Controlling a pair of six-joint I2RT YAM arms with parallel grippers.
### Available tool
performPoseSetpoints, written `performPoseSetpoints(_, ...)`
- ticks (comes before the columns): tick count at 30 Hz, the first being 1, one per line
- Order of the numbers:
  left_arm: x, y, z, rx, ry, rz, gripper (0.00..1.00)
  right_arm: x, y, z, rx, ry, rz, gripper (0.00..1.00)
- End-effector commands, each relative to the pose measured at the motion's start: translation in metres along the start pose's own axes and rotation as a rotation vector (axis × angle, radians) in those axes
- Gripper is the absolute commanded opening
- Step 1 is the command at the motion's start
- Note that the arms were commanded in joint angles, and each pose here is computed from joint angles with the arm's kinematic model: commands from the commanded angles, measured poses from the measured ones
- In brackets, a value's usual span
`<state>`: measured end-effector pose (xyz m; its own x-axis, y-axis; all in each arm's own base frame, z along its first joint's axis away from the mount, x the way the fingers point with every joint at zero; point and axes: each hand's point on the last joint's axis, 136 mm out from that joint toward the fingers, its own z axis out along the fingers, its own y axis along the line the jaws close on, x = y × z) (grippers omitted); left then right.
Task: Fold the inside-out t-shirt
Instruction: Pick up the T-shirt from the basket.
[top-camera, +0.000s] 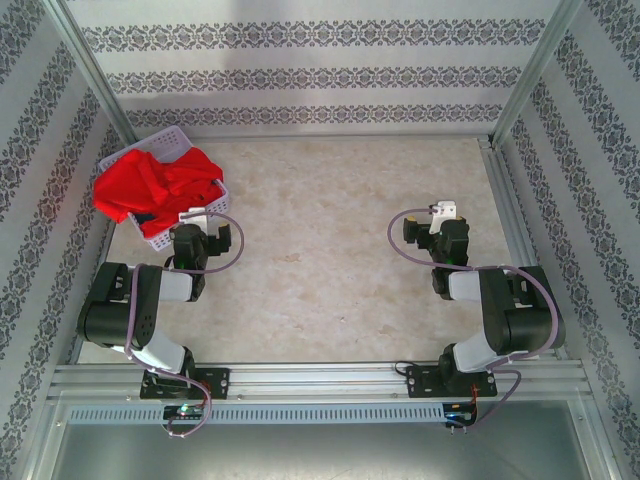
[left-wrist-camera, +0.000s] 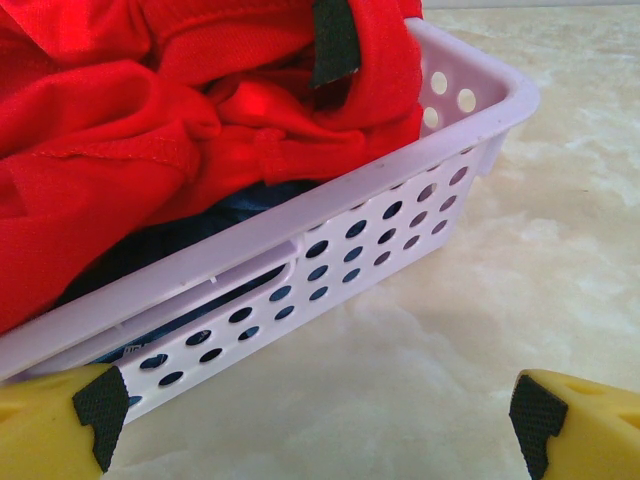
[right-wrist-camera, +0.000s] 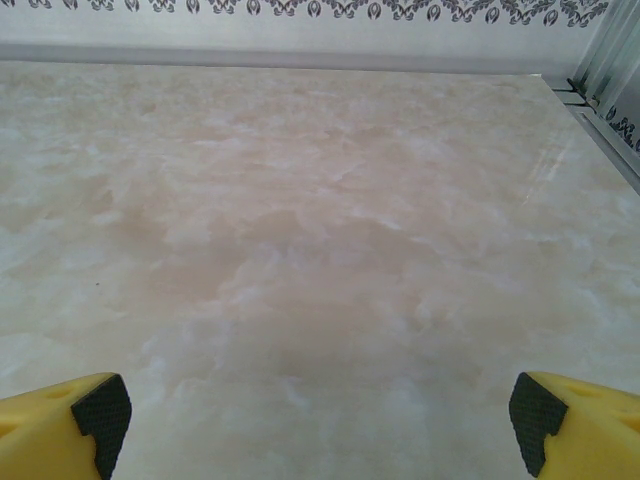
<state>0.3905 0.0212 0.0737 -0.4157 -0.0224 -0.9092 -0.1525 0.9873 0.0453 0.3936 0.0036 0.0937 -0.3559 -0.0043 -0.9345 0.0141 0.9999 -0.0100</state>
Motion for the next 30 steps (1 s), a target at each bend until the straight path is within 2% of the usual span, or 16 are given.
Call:
performPoseSetpoints(1,-0.021,0.009,-0.005,-0.043,-0.053,-0.023,1.00,-0.014,-0.002,-0.001,0.005,-0.050,0.023,0.98)
performPoseSetpoints(5,-0.045,0.014,-0.030,-0.051,-0.015,-0.042,1.00,-0.036,-0.012,-0.018,0.089,-0.059,0.027,0.98)
performPoseSetpoints(8,-0.066,0.016,-0.058,-0.037,-0.035,-0.171,1.00,-0.056,-0.030,-0.040,0.175,-0.069,0.131,0.98)
performPoseSetpoints(10,-0.081,0.018,-0.074,-0.027,-0.054,-0.261,1.00,-0.069,-0.031,-0.055,0.165,-0.075,0.245,0.98)
performPoseSetpoints(12,-0.089,0.032,-0.078,-0.104,-0.021,-0.326,1.00,-0.086,-0.006,-0.063,0.064,-0.076,0.279,0.98)
performPoseSetpoints(15,-0.098,0.058,-0.060,-0.217,0.142,-0.348,0.99,-0.103,0.043,-0.067,-0.023,-0.031,0.165,0.98)
performPoseSetpoints(18,-0.106,0.079,-0.032,-0.255,0.255,-0.372,0.97,-0.107,0.082,-0.065,-0.122,0.012,0.122,0.98)
performPoseSetpoints(21,-0.103,0.105,-0.005,-0.320,0.334,-0.393,0.96,-0.105,0.101,-0.062,-0.175,0.028,0.130,0.98)
performPoseSetpoints(25,-0.089,0.124,0.029,-0.334,0.436,-0.426,0.91,-0.098,0.108,-0.056,-0.190,0.055,0.143,0.98)
performPoseSetpoints(28,-0.076,0.124,0.057,-0.303,0.513,-0.439,0.79,-0.092,0.112,-0.051,-0.201,0.078,0.143,0.98)
performPoseSetpoints(30,-0.071,0.122,0.074,-0.281,0.543,-0.443,0.62,-0.088,0.113,-0.048,-0.202,0.093,0.147,0.98)
